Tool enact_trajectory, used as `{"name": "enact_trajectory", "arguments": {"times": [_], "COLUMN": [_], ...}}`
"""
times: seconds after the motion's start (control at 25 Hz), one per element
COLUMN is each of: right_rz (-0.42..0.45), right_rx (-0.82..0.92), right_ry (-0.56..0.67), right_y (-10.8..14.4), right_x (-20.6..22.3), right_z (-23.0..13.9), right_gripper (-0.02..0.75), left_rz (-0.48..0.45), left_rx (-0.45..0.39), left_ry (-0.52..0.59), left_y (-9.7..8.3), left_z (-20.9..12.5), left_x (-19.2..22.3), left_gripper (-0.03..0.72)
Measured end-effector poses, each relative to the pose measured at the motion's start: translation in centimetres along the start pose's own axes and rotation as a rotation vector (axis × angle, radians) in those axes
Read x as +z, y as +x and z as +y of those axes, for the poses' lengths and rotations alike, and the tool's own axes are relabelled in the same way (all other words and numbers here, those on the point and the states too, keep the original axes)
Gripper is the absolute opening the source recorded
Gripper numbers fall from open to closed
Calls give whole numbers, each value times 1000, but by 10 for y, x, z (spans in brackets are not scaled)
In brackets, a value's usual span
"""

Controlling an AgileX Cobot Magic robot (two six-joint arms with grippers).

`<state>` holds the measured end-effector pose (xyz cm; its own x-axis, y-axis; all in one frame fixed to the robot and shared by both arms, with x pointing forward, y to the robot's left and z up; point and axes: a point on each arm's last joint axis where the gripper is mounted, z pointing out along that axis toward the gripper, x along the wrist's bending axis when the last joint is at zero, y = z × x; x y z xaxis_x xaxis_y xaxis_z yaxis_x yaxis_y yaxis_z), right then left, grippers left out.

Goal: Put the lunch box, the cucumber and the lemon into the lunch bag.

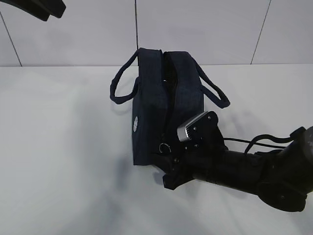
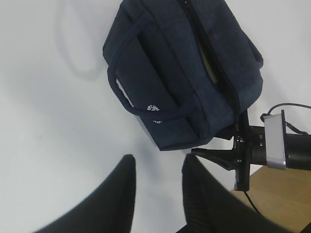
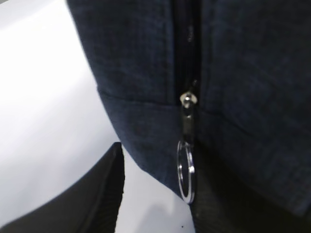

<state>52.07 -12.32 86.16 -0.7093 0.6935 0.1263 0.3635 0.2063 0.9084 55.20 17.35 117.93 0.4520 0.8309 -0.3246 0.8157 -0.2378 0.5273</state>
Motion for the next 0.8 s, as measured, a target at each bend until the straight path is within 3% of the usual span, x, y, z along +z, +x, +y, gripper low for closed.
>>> {"name": "enact_trajectory", "arguments": {"times": [0.4,0.8], "right_rz": [-26,-41], "right_rx": [42,58], "right_ry": [-6,-11], "right_y": [-2,-4], "right_x": [0,0], "right_z": [0,1], "right_gripper": [326,174], "left_rz": [0,7], "left_rx": [0,2], "left_ry": [0,3], "left_y": [0,1], "left_z": [0,0], "left_x": [0,0], "left_gripper": [236,236]}}
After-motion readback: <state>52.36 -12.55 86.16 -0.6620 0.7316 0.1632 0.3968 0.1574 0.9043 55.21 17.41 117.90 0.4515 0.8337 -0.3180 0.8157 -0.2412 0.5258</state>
